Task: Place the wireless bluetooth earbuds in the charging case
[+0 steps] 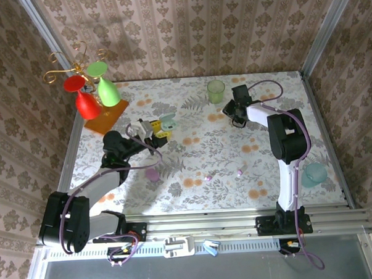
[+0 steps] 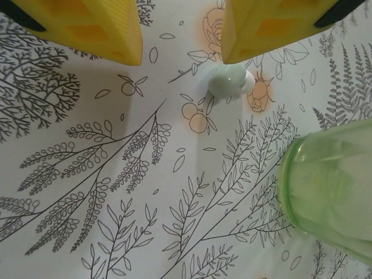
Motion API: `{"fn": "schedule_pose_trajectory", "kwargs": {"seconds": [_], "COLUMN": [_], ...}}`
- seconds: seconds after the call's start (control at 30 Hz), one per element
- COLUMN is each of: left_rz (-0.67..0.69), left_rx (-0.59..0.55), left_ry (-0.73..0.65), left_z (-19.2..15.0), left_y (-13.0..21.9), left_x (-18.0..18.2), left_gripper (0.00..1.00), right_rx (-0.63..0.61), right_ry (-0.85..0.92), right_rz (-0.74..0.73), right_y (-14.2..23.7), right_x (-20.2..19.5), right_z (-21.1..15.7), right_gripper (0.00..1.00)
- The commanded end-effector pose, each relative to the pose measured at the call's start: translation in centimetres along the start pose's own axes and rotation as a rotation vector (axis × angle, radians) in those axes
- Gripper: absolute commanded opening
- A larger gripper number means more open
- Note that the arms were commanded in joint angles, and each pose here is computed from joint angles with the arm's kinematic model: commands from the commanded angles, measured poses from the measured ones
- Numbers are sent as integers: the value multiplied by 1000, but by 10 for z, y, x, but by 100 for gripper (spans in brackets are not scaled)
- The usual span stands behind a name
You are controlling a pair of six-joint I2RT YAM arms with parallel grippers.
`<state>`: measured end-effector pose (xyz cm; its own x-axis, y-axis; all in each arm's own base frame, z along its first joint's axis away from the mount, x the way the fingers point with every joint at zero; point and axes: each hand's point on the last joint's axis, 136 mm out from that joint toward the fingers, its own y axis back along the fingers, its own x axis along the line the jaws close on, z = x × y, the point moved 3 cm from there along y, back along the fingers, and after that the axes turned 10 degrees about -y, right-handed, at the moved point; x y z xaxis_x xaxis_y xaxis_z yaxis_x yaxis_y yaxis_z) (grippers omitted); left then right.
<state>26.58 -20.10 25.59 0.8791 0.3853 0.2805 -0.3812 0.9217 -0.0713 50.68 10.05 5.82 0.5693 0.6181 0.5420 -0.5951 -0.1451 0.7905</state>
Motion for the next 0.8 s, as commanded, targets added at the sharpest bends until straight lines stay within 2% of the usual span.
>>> {"fn": "schedule_pose_trajectory", "kwargs": {"seconds": [0.0, 0.23, 0.77], "left_rz": [-1, -6, 0], "left_rx": [-7, -12, -20], "left_ry": [-21, 1, -7], "left_z": [-1, -6, -3], "left_y": [1, -1, 2], "left_x": [-2, -2, -2], "left_gripper": [25, 25, 24], "right_rx": [6, 50, 132], "right_ry": [-48, -61, -85], "right_rz": [72, 87, 9], "right_y": [-4, -16, -32], "right_x": [17, 20, 11], "right_z": [4, 3, -3], "right_gripper": [40, 37, 31]}}
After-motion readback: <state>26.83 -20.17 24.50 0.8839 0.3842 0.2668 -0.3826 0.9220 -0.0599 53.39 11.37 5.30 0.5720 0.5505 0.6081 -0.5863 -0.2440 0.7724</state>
